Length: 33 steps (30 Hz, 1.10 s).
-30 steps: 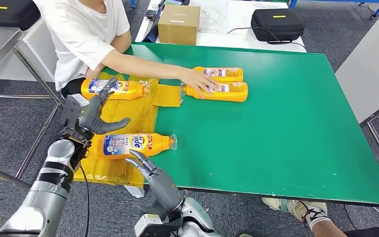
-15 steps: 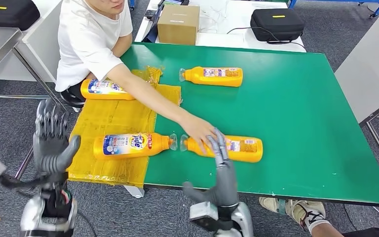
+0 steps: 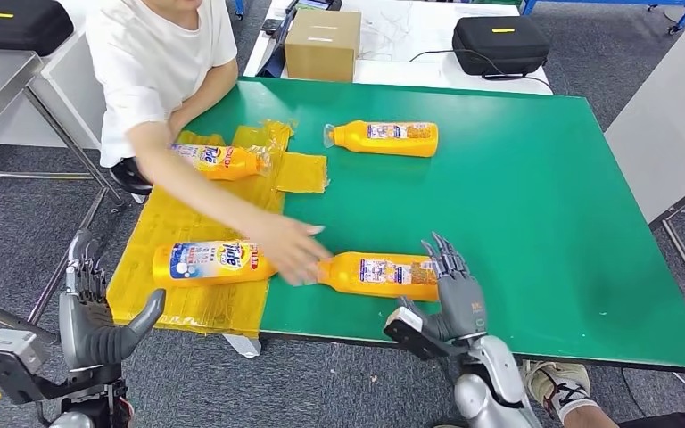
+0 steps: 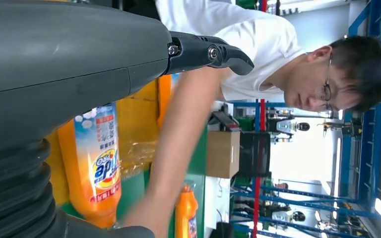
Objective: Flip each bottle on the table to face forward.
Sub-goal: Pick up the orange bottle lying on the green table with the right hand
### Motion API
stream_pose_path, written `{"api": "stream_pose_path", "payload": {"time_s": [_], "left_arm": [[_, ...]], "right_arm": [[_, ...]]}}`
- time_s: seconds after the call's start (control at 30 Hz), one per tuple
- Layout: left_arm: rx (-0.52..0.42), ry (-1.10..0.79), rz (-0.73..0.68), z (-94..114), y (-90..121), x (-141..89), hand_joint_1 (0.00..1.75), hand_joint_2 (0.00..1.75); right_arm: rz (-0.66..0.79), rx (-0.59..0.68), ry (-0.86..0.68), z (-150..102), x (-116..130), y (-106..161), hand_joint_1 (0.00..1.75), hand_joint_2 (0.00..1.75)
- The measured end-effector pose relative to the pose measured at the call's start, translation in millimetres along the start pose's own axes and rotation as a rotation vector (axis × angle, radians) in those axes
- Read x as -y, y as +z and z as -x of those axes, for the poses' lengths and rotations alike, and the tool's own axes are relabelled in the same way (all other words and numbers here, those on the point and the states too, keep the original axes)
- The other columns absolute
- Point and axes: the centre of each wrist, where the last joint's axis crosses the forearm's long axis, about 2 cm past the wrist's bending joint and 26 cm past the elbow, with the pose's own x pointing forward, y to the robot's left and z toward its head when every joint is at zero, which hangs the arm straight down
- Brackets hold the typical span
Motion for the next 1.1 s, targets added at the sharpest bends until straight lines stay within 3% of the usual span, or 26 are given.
{"api": "stream_pose_path", "payload": {"time_s": [0.23, 0.77, 0.9, 1.1], "left_arm": [[0.024, -0.008, 0.012, 0, -12, 12, 0.00, 1.75], [0.003, -0.012, 0.044, 4, -22, 18, 0.00, 1.75], [0.003, -0.016, 0.052, 5, -25, 18, 0.00, 1.75], [0.002, -0.022, 0.058, 7, -29, 17, 0.00, 1.75]], "right_arm": [[-0.081, -0.036, 0.074, 27, 12, -39, 0.00, 0.00], [-0.383, -0.121, 0.125, 52, 7, -64, 0.00, 0.00], [-0.420, -0.129, 0.122, 55, 11, -71, 0.00, 1.75], [-0.459, -0.131, 0.121, 59, 14, -74, 0.00, 1.75]]}}
